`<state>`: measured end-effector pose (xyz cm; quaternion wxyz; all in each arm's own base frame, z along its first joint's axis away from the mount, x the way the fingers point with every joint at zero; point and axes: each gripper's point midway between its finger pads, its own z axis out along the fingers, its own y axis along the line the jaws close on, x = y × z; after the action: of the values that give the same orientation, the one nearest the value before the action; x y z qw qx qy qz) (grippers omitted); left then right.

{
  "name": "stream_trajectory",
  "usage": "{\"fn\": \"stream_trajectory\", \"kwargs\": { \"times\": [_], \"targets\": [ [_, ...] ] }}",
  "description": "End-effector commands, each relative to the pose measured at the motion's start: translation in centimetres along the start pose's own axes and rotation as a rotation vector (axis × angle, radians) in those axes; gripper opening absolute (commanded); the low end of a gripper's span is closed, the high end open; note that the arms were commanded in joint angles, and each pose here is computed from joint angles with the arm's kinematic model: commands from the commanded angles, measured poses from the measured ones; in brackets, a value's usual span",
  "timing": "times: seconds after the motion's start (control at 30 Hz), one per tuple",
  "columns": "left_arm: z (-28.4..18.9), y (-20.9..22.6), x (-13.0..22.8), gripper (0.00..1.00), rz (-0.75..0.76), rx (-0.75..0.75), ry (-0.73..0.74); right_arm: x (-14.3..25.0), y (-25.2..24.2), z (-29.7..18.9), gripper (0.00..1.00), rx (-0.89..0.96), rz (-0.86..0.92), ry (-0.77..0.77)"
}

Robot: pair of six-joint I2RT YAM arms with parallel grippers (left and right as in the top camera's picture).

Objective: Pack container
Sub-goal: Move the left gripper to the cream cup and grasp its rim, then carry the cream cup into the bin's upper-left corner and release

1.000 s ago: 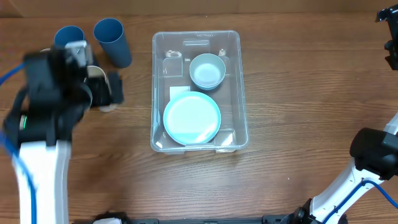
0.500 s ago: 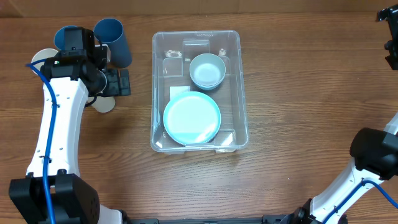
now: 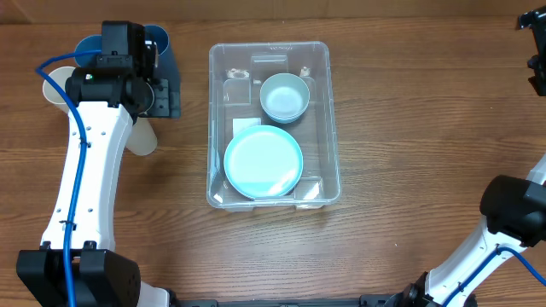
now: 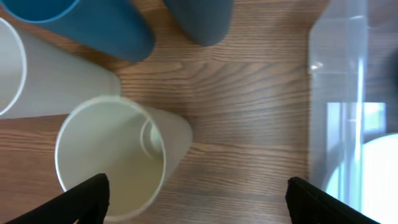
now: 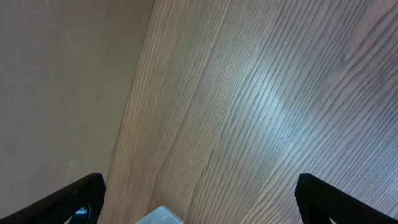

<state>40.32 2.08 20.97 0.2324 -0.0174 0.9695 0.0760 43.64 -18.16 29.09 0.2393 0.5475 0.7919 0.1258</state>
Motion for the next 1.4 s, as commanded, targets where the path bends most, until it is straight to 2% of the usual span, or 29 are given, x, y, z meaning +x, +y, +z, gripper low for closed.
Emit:
{"fn": "stream_trajectory", "kwargs": {
  "times": [0.0, 0.17, 0.23, 0.3, 0.33, 0.37, 0.53, 0.63, 0.77, 0.93, 1.03, 1.1, 1.17, 1.37],
  "targets": [
    [1.2, 1.2, -0.5, 0.89, 0.013, -0.061, 0.014, -0.3, 0.2, -0.7, 1.00, -0.011, 0.002, -0.019],
    [5.4, 0.7, 1.2, 0.88, 0.028, -0.062, 0.138, -0.3, 0.2, -0.7, 1.00, -0.011, 0.002, -0.019],
    [6.6, 0.4, 1.8, 0.68, 0.029, -0.058, 0.178, -0.3, 0.2, -0.7, 1.00, -0.011, 0.002, -0.019],
    [7.3, 0.4, 2.2, 0.39, 0.028, -0.055, 0.199, -0.3, 0.2, -0.7, 1.00, -0.012, 0.002, -0.019],
    [7.5, 0.4, 2.3, 0.18, 0.027, -0.055, 0.204, -0.3, 0.2, -0.7, 1.00, -0.012, 0.002, -0.019],
    [7.5, 0.4, 2.3, 0.04, 0.028, -0.055, 0.203, -0.3, 0.2, -0.7, 1.00, -0.012, 0.002, -0.019],
    [6.9, 0.4, 2.3, 0.04, 0.002, -0.054, 0.208, -0.3, 0.2, -0.7, 1.00, -0.012, 0.002, -0.019],
    [3.7, -0.8, 0.7, 0.04, -0.015, 0.044, 0.167, -0.3, 0.2, -0.7, 1.00, -0.012, 0.002, -0.019],
    [-5.5, -3.8, -2.7, 0.04, 0.051, 0.246, -0.019, -0.3, 0.2, -0.7, 1.00, -0.012, 0.002, -0.019],
    [-18.9, -7.3, -4.6, 0.04, 0.186, 0.336, -0.356, -0.3, 0.2, -0.7, 1.00, -0.012, 0.002, -0.019],
    [-23.8, -10.3, -5.4, 0.04, 0.267, 0.403, -0.530, -0.3, 0.2, -0.7, 1.00, -0.012, 0.002, -0.019],
    [-24.2, -12.3, -6.2, 0.04, 0.299, 0.408, -0.571, -0.3, 0.2, -0.7, 1.00, -0.012, 0.002, -0.019],
    [-22.5, -14.6, -6.9, 0.04, 0.335, 0.414, -0.551, -0.3, 0.2, -0.7, 1.00, -0.012, 0.002, -0.019],
    [-12.0, -20.0, -7.5, 0.04, 0.398, 0.404, -0.337, -0.3, 0.2, -0.7, 1.00, -0.011, 0.002, -0.019]
  ]
}}
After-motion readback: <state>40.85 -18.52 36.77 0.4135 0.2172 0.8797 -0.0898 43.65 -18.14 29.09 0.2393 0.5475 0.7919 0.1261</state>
